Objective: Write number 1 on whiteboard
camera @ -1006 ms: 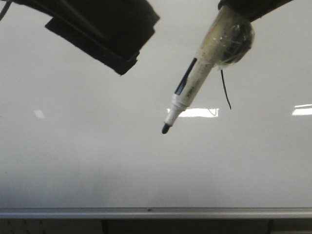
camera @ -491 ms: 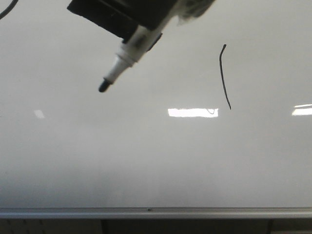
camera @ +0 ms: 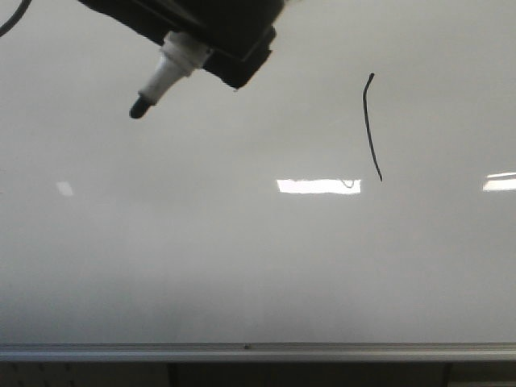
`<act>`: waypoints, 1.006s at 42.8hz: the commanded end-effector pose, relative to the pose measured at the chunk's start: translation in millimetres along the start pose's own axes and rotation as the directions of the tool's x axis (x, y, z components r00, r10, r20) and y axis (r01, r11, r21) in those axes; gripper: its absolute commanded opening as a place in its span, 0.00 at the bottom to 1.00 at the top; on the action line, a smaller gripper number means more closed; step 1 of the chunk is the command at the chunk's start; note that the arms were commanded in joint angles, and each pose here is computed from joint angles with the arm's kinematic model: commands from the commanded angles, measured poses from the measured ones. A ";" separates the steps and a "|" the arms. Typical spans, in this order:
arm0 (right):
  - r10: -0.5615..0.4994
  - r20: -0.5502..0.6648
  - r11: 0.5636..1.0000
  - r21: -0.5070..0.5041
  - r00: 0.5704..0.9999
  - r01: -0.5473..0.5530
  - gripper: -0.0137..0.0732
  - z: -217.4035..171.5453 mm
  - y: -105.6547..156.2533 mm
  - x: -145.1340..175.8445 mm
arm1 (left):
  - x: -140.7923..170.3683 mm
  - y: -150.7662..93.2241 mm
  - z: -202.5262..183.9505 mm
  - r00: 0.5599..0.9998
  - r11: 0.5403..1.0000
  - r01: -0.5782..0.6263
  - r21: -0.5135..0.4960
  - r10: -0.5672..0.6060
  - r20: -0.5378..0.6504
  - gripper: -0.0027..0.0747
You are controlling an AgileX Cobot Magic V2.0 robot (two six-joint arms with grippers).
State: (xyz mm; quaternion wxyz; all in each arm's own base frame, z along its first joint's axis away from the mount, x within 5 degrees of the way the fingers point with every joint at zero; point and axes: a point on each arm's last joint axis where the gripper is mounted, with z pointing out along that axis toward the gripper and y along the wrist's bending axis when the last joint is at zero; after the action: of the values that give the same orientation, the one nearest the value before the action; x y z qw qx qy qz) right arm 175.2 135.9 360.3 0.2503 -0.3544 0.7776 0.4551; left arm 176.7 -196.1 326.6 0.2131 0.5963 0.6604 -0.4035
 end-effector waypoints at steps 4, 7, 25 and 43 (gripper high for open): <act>-0.020 0.090 0.999 -0.043 0.996 0.024 0.09 -8.2 12.6 -12.6 | -15.7 -12.6 -11.3 0.996 0.999 -0.030 0.015 0.029 0.085 0.01; -0.018 0.092 0.999 -0.047 0.996 0.023 0.10 -8.2 13.0 -12.8 | -15.7 -12.6 -11.3 0.996 0.999 -0.030 0.015 0.029 0.085 0.01; -0.097 0.160 0.994 -0.038 0.982 0.104 0.66 -22.3 30.5 -31.7 | -10.3 -10.3 -11.0 0.998 0.999 -0.053 -0.010 0.054 0.024 0.01; -0.101 0.378 0.908 0.414 0.920 -0.071 0.15 -60.5 14.4 -17.7 | 10.6 35.6 -30.3 0.983 0.874 0.092 -0.478 -0.156 -0.095 0.01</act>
State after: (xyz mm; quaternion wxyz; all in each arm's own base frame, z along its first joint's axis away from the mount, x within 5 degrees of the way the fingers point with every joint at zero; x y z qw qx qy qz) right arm 180.5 103.0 394.1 0.4109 -0.2406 0.8084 0.3460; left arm 207.5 -173.9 306.5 0.2297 0.5623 0.7654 -0.2126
